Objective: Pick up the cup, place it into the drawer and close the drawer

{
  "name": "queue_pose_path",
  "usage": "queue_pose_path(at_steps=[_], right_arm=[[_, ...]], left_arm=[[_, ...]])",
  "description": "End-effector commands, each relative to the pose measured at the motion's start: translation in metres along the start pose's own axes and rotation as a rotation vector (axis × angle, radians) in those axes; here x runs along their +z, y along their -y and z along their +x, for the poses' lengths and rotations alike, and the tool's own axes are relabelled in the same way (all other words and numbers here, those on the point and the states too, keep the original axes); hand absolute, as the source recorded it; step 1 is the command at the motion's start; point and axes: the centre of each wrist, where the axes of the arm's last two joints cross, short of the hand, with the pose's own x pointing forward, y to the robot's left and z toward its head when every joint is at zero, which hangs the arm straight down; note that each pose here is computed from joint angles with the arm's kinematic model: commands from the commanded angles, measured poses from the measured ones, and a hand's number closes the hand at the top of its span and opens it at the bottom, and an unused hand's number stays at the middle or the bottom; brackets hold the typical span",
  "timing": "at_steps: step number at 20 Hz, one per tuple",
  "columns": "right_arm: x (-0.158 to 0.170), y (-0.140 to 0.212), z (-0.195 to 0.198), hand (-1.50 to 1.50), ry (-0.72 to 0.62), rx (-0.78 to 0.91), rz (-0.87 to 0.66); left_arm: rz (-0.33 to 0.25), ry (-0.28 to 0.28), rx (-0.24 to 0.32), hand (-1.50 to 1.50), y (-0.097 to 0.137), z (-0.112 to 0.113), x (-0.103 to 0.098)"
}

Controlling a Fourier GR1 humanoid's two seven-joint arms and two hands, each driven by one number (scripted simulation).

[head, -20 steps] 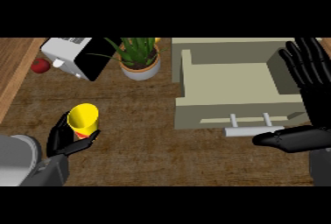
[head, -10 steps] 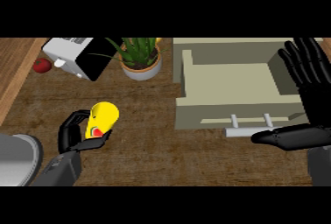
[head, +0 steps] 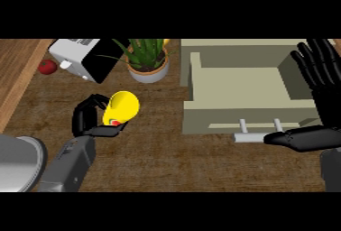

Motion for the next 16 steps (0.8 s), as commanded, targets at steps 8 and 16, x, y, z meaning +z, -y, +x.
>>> queue_pose_path(at_steps=[8, 16], right_arm=[[0.002, 0.009, -0.003, -1.50, -0.014, 0.019, -0.043], [0.007, -0.006, -0.015, -1.50, -0.014, 0.011, -0.040]], left_arm=[[-0.294, 0.152, 0.158, 1.50, 0.115, 0.071, -0.112], [-0.340, 0.131, 0.105, 1.50, 0.186, 0.150, -0.161]])
